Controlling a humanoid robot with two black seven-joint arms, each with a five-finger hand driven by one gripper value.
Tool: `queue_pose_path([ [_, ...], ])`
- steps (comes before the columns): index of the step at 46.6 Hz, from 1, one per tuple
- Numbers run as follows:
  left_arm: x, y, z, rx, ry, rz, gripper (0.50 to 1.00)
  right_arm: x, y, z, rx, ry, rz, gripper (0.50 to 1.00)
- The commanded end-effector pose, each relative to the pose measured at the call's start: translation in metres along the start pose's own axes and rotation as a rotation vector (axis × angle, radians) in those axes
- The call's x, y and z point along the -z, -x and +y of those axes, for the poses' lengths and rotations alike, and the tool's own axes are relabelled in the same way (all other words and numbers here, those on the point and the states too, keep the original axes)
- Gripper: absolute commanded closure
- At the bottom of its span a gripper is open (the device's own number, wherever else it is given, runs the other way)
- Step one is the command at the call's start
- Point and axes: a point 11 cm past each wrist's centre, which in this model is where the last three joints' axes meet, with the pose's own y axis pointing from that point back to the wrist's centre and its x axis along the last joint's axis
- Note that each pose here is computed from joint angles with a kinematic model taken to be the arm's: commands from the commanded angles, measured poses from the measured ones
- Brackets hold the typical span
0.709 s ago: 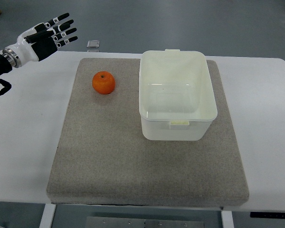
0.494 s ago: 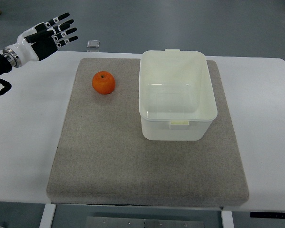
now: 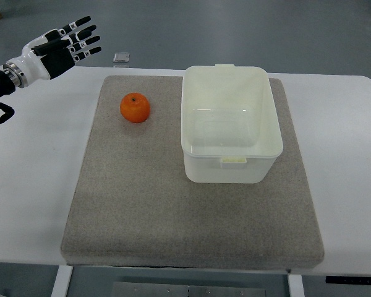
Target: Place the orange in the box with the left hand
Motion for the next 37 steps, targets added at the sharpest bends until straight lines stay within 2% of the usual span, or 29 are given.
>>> queue_pose_path([
  [1, 0.002, 0.0, 0.0, -0.002, -0.014, -0.021, 0.501, 0.0, 0.0, 0.0, 0.0, 0.0, 0.0, 0.574],
  [13, 0.003, 0.002, -0.003, -0.004, -0.177, -0.335, 0.504, 0.0, 0.0, 0.0, 0.0, 0.0, 0.0, 0.574],
  [25, -0.004, 0.008, -0.008, 0.018, -0.247, -0.631, 0.504, 0.0, 0.0, 0.0, 0.0, 0.0, 0.0, 0.574],
  [37, 0.005, 0.036, -0.019, 0.139, -0.326, -0.922, 0.504, 0.0, 0.0, 0.0, 0.0, 0.0, 0.0, 0.574],
])
